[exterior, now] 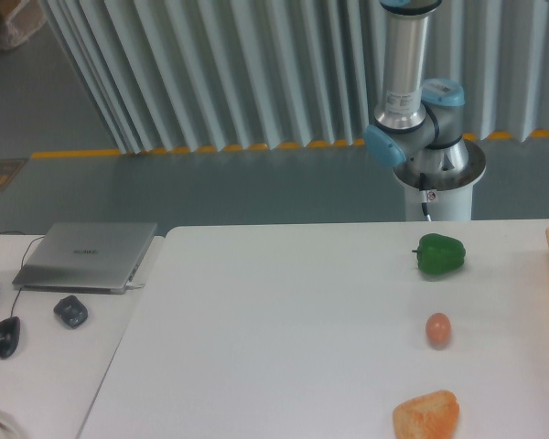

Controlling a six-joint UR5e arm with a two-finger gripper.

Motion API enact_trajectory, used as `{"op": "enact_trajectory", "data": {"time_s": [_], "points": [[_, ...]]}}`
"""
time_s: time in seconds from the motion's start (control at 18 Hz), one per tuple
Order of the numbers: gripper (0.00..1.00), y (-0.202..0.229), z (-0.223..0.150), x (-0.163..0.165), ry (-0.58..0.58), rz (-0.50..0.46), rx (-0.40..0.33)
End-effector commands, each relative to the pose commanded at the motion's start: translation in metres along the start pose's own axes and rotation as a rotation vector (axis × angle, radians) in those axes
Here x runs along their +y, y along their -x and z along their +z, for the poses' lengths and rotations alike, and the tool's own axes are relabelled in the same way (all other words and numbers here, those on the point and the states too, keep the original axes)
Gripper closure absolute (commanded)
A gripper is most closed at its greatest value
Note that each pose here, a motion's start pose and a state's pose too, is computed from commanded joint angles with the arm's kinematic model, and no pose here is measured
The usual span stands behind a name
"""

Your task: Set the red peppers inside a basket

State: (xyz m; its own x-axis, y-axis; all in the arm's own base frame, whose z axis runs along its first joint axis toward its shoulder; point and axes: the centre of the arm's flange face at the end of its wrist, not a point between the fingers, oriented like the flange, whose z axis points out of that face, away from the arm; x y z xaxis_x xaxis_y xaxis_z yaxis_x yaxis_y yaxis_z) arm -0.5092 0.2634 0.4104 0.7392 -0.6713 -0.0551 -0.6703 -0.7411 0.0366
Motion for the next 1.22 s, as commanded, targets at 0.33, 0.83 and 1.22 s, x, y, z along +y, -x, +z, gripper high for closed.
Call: {"op": "enact_trajectory", "data": {"time_s": [0.33,0.83,1.22], "points": [[0.00,0.010,-0.001,-0.032,-0.085,-0.084,-0.035],[0.00,0.022,-0.025,-0.139,-0.115,-0.116,-0.024],[0.00,0.023,-0.031,-0.178,-0.114,-0.137,-0.013]]}}
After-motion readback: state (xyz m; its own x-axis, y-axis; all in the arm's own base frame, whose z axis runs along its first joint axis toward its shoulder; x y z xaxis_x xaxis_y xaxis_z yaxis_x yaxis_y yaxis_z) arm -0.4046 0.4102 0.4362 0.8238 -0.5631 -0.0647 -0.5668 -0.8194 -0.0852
